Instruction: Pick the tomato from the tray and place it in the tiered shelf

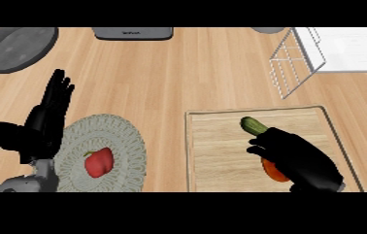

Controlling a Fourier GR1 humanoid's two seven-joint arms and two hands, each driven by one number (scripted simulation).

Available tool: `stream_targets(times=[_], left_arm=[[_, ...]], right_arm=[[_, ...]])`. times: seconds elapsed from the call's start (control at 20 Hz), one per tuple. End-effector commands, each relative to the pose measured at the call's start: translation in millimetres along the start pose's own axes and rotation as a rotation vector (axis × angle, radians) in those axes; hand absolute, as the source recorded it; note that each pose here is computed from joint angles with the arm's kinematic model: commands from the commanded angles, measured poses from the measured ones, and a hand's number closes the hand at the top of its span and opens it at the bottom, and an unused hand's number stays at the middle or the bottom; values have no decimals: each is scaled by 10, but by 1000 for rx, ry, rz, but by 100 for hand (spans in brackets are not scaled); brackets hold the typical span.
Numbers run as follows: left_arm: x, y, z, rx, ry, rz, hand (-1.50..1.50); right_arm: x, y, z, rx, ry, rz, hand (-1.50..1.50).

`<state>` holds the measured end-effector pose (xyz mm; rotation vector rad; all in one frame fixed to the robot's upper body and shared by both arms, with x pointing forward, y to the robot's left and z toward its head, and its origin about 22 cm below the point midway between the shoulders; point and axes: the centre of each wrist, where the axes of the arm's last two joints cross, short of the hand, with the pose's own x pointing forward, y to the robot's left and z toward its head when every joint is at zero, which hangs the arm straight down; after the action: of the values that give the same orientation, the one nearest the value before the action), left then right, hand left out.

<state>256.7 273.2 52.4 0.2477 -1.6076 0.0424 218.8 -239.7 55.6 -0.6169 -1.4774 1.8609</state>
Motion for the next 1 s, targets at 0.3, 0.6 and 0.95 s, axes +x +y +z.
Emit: stream_targets(times=[0.3,0.6,0.95], left_arm=[[74,13,-7,3,6,-4,0],[26,-21,20,-2,2,-21,0],[99,-72,-63,16,-7,-3,0]], right_arm=[[-347,270,73,-19,208,-28,150],[-895,418,532,52,711,-300,150],[-890,70,743,-41,676,-474,150]])
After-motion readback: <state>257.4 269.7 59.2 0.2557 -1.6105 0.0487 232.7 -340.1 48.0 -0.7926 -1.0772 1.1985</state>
